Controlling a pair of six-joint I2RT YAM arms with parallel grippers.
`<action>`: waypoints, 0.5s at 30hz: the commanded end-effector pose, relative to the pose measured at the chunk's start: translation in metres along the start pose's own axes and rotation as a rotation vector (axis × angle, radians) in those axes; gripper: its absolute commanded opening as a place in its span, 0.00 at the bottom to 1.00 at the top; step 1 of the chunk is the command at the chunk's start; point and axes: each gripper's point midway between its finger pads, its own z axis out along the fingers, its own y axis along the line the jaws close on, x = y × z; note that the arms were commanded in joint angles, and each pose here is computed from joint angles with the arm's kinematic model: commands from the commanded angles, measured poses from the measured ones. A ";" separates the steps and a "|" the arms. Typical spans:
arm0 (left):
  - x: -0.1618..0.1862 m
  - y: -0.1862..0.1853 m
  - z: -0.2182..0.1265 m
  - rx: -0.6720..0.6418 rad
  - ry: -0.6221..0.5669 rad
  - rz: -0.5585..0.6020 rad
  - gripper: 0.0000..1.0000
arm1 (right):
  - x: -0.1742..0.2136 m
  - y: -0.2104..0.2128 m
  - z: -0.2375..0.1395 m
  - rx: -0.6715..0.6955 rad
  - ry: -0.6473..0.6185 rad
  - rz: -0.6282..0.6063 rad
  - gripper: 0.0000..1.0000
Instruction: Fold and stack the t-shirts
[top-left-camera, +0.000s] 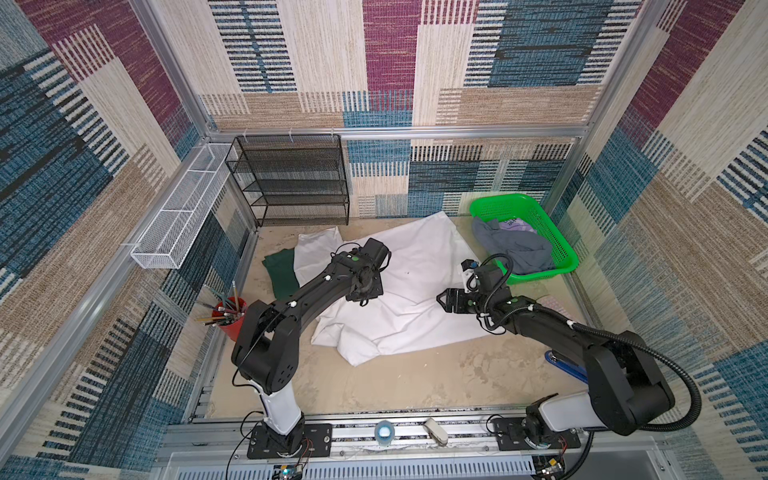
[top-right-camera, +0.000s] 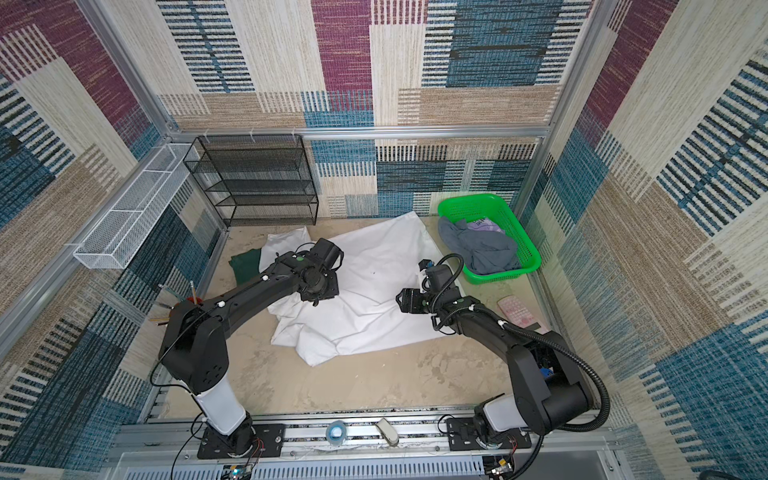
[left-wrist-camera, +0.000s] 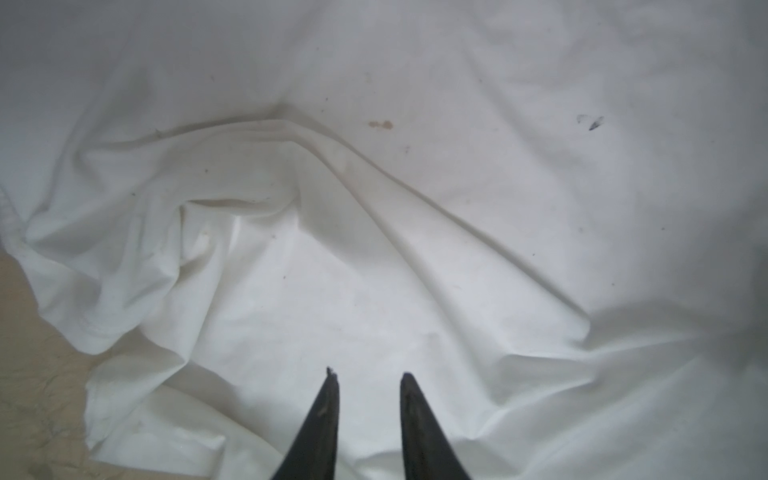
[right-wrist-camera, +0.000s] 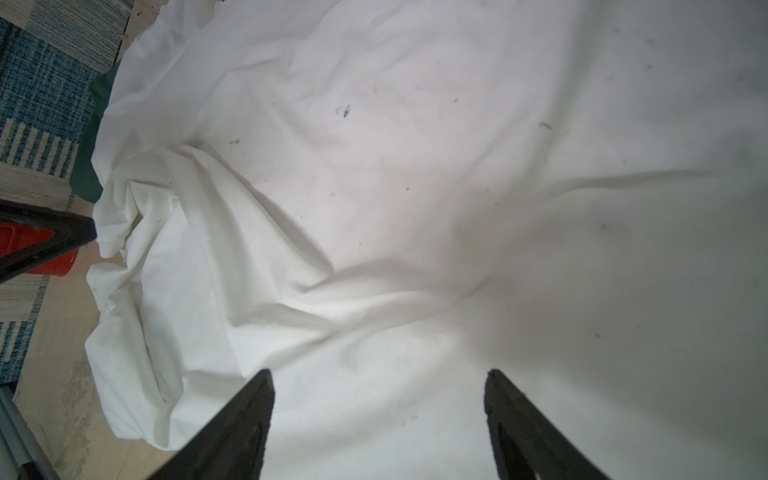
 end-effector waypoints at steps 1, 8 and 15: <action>0.029 0.033 -0.017 -0.062 0.007 0.016 0.28 | 0.000 0.000 -0.003 0.003 -0.013 -0.012 0.80; 0.127 0.071 -0.016 0.098 0.100 -0.111 0.35 | -0.009 0.007 0.006 -0.029 0.003 -0.026 0.81; 0.163 0.058 -0.002 0.193 0.197 -0.106 0.40 | -0.017 0.011 0.010 -0.039 0.001 -0.029 0.81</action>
